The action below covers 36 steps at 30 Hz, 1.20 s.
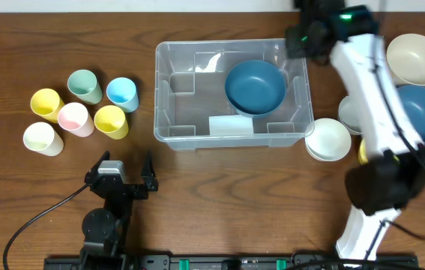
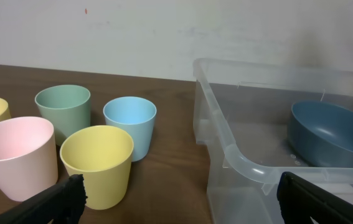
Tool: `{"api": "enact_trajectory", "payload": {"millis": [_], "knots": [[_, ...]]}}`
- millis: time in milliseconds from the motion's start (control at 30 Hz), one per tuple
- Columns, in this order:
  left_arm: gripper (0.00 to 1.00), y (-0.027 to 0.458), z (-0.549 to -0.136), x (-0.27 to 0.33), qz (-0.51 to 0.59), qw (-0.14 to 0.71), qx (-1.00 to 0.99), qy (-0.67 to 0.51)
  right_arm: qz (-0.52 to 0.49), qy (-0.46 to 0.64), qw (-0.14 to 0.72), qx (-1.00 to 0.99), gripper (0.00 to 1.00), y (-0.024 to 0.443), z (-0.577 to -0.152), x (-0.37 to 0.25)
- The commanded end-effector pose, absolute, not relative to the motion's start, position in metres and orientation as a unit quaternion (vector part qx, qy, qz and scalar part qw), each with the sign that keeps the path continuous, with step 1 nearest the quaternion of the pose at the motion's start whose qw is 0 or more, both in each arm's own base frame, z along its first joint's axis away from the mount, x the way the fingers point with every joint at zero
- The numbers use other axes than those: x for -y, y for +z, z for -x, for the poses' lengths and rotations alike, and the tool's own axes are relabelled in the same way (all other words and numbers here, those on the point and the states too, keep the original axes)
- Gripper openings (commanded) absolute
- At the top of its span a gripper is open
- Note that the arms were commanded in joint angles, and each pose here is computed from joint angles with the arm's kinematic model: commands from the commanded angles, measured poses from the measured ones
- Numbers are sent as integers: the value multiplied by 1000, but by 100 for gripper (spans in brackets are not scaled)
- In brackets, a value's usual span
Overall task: Pack container
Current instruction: 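Release the teal bowl and move the right gripper to the cream bowl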
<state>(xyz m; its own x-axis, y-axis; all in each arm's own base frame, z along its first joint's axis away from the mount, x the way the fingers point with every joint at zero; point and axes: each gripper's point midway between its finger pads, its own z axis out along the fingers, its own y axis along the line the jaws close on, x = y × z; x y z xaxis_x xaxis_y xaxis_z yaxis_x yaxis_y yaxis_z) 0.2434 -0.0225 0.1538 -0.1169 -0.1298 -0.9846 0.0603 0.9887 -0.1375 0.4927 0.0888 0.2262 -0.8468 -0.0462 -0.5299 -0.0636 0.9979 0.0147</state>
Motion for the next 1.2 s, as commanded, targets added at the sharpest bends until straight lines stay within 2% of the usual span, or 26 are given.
{"api": "enact_trajectory", "payload": {"millis": [0, 167, 300, 367, 433, 667, 933, 1167], "knots": [[98, 136, -243, 19, 27, 647, -760, -62, -86, -59, 319, -942, 41, 264, -492, -12], [98, 136, -243, 19, 27, 647, -760, -62, -222, -82, 307, -922, 47, 255, -488, 75], [98, 136, -243, 19, 27, 647, -760, -62, -309, -69, 291, -903, 60, 240, -480, 137], [98, 136, -243, 19, 27, 647, -760, -62, -336, -52, 281, -897, 70, 230, -476, 166], [98, 136, -243, 19, 27, 647, -760, -62, -361, -41, 271, -891, 73, 218, -471, 192], [98, 136, -243, 19, 27, 647, -760, -62, -404, -25, 209, -890, 75, 152, -448, 264], [98, 136, -243, 19, 27, 647, -760, -62, -373, -11, 160, -914, 74, 73, -451, 287], [98, 136, -243, 19, 27, 647, -760, -62, -341, 0, 186, -922, 72, 52, -474, 290]]}}
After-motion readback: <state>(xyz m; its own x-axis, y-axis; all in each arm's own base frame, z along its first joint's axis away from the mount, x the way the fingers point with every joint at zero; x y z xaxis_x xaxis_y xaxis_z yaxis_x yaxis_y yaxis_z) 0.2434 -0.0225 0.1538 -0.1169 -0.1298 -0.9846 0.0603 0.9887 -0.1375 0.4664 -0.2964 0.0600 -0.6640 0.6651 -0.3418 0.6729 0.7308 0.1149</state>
